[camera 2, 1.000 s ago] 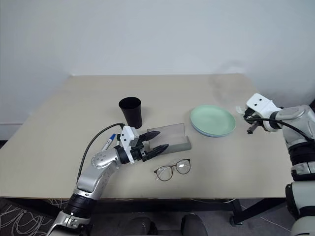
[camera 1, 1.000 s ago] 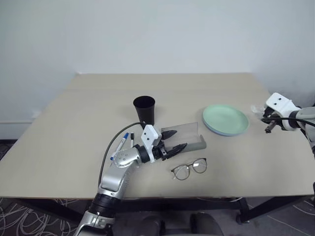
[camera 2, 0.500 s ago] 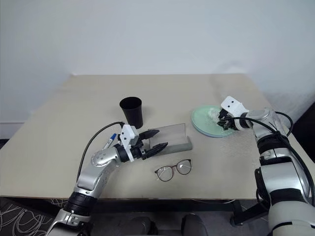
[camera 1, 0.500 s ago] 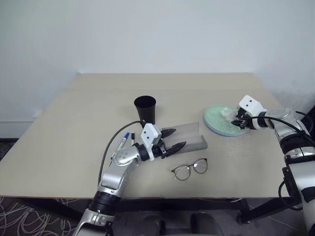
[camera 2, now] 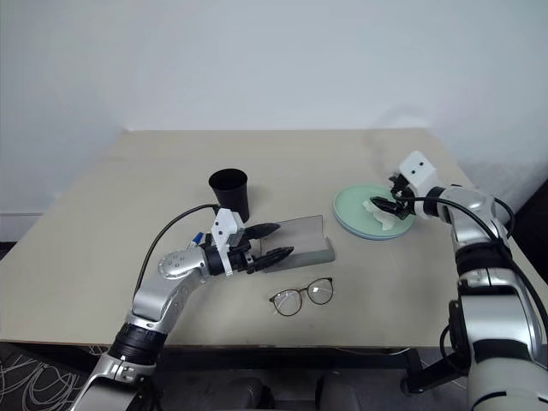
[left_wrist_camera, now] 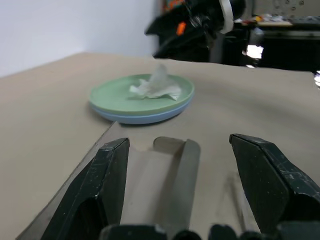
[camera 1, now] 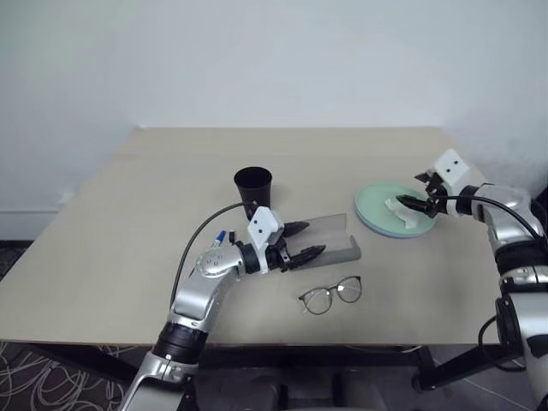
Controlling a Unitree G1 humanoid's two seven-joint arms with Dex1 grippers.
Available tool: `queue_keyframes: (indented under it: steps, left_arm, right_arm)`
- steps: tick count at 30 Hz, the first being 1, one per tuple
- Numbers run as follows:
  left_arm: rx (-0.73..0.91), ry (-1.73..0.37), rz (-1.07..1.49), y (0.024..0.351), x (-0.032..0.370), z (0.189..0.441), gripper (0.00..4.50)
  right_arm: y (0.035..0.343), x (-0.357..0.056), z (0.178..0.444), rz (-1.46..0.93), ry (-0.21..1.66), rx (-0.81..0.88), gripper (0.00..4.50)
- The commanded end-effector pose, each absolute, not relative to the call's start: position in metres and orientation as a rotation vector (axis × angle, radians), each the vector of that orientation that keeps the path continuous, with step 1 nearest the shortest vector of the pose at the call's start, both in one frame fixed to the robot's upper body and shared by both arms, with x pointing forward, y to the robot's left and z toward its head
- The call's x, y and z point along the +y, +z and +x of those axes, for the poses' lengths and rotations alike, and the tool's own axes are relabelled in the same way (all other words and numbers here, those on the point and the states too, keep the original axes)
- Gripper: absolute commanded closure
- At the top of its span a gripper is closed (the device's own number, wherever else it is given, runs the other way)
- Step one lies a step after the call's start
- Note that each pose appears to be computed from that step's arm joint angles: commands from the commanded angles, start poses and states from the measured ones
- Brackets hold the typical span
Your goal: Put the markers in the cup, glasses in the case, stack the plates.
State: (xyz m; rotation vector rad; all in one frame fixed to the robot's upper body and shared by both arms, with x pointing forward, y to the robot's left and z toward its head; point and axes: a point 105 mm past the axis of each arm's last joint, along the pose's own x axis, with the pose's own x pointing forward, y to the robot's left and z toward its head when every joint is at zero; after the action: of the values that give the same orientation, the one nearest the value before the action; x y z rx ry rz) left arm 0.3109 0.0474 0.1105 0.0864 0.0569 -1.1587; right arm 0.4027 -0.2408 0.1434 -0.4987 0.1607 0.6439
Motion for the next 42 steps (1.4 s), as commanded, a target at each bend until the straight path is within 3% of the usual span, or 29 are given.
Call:
queue_keyframes:
  steps: [1, 7, 11, 21, 35, 42]
  left_arm:
    - [0.071, -1.268, 0.107, 0.123, 0.036, 0.304, 1.11]
    - [0.213, -1.439, 0.217, 0.119, 0.030, 0.297, 1.11]
    - [0.294, -1.543, 0.323, 0.117, 0.029, 0.295, 1.11]
    - [0.514, -1.566, 0.428, 0.102, 0.023, 0.311, 1.11]
    - [0.618, -1.650, 0.452, 0.093, 0.008, 0.306, 1.11]
    - [0.650, -1.655, 0.485, 0.085, 0.003, 0.304, 1.11]
  right_arm:
    - [0.170, -0.232, 0.389, -0.441, 0.694, 0.015, 0.85]
    - [0.168, -0.221, 0.355, -0.326, 0.811, -0.055, 0.85]
    - [0.160, -0.223, 0.354, -0.311, 0.774, -0.045, 0.85]
    - [0.145, -0.212, 0.346, -0.248, 0.720, -0.074, 0.85]
    - [0.110, -0.209, 0.296, -0.203, 0.949, 0.063, 0.85]
    - [0.091, -0.216, 0.284, -0.233, 1.006, 0.151, 0.85]
